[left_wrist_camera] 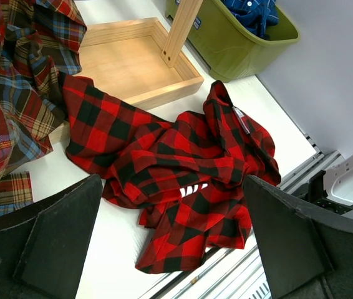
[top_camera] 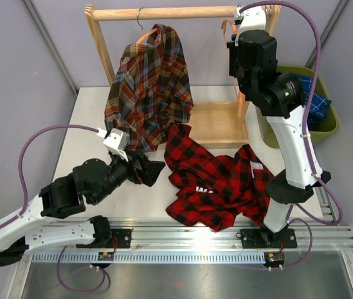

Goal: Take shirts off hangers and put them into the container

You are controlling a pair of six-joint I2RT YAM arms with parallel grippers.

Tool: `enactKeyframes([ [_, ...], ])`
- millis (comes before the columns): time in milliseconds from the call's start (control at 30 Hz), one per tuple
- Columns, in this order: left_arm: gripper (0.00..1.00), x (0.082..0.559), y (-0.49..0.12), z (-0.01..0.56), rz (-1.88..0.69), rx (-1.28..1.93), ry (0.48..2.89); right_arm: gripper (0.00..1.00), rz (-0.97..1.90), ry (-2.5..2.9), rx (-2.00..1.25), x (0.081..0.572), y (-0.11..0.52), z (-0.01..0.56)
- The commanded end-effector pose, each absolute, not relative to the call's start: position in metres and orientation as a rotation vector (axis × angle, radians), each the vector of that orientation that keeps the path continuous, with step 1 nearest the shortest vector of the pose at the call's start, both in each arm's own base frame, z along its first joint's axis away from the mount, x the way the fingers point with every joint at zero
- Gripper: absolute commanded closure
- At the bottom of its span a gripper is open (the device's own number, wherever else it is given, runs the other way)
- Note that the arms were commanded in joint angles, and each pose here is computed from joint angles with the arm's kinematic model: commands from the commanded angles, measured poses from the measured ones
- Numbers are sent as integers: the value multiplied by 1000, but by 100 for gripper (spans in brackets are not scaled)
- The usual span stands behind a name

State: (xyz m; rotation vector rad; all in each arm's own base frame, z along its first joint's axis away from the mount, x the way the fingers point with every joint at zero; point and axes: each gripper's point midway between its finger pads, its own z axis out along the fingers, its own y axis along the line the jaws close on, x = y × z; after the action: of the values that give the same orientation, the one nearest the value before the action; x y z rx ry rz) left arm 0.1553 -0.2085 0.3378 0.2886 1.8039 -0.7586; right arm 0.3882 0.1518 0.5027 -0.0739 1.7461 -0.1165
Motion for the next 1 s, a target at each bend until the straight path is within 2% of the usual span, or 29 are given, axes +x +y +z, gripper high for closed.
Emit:
enactKeyframes([
  [0, 1, 154, -215, 350, -823, 255, 1762, 100, -78, 1597, 1, 392, 146, 548],
  [167, 1, 154, -209, 347, -823, 236, 1764, 100, -22, 1534, 15, 386, 146, 563],
  [333, 1, 154, -208, 347, -818, 239, 1760, 100, -79, 1589, -7, 406, 153, 544],
  [567, 1, 151, -199, 347, -831, 219, 1751, 100, -65, 1728, -12, 440, 161, 488],
  [667, 1, 150, -194, 348, -833, 204, 1745, 100, -58, 1787, -4, 442, 164, 466],
  [833, 1, 149, -193, 348, -836, 205, 1747, 100, -3, 1791, 16, 428, 162, 468],
  [867, 1, 149, -193, 348, -839, 205, 1746, 98, -7, 1803, 14, 426, 161, 463],
  [900, 1, 150, -195, 347, -836, 209, 1751, 91, 1, 1789, 20, 419, 157, 471],
  [967, 1, 150, -196, 349, -838, 211, 1749, 51, 8, 1797, 5, 412, 156, 470],
])
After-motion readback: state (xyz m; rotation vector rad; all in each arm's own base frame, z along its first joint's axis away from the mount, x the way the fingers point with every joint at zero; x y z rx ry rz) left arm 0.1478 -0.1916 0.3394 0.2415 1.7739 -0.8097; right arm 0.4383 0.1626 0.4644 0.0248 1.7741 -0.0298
